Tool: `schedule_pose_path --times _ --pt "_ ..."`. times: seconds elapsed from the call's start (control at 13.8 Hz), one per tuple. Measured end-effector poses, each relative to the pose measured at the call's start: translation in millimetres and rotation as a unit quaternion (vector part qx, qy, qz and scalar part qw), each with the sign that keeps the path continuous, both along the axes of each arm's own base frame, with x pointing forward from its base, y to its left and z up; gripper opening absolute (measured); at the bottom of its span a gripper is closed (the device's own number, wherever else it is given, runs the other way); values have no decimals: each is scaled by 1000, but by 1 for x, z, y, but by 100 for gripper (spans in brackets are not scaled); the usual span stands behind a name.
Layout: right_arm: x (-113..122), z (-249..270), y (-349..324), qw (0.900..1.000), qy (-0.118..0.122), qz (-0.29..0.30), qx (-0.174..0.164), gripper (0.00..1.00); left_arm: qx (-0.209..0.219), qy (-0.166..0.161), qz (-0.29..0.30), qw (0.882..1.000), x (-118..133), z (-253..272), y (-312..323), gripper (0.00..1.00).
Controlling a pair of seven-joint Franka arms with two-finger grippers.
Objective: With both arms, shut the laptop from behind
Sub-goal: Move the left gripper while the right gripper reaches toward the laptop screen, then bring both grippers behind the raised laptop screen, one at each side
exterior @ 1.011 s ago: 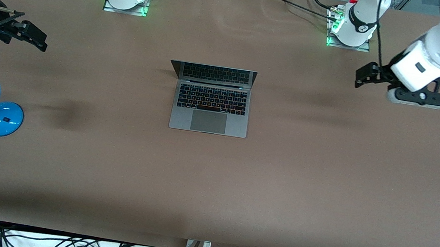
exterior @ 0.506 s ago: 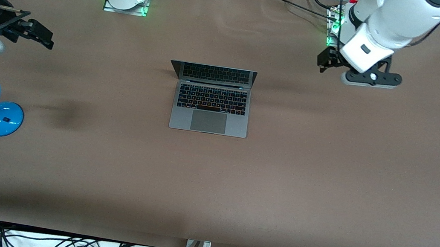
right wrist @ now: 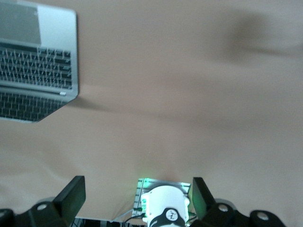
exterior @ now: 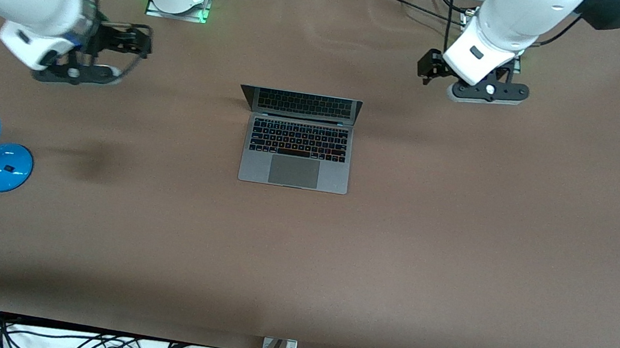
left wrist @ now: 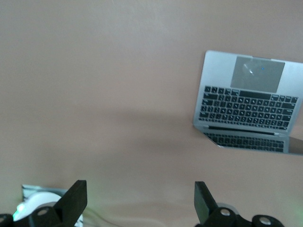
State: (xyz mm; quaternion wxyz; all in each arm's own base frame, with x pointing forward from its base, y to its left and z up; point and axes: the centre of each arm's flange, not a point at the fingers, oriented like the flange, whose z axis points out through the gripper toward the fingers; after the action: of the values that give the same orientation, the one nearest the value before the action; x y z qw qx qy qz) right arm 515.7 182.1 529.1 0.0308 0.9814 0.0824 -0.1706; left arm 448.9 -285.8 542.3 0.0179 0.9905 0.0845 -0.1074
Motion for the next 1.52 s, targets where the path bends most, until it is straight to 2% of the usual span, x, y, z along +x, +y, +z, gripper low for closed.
schedule_pose_path --times 0.14,0.36,0.58,0.65,0.72,0.94,1.01,1.08,1.16,1.23,1.3,1.52 --pt "-18 -26 57 1000 1 -8 -4 100 10 24 7 1000 -13 -20 -32 100" --pt "-55 -58 132 999 -21 -24 -5 100 9 67 0 998 -26 -50 -66 100" --pt "-108 -88 191 999 -19 -24 -12 100 -20 104 9 994 -14 -80 -74 100" --pt "-126 -98 208 999 -21 -20 -15 93 -27 111 13 993 -9 -89 -75 100" --pt "-139 -108 219 1000 -21 -15 -16 82 -35 118 15 992 -5 -99 -78 100" --pt "-145 -134 226 1000 -8 -12 -23 47 -33 143 29 989 -5 -121 -95 96" --pt "-144 -140 227 1000 -3 -11 -26 37 -29 149 36 988 -9 -126 -102 88" --pt "-144 -145 227 1000 1 -11 -28 27 -24 153 42 987 -13 -128 -109 88" --pt "-145 -149 229 1000 3 -9 -28 15 -20 155 47 987 -17 -128 -116 82" --pt "-146 -151 231 1000 3 -7 -27 5 -16 155 51 987 -22 -128 -123 70" --pt "-146 -153 234 1000 0 -6 -24 1 -16 151 56 987 -26 -127 -130 60" --pt "-142 -161 239 1000 -9 -8 -13 1 -23 147 60 987 -33 -137 -148 27"
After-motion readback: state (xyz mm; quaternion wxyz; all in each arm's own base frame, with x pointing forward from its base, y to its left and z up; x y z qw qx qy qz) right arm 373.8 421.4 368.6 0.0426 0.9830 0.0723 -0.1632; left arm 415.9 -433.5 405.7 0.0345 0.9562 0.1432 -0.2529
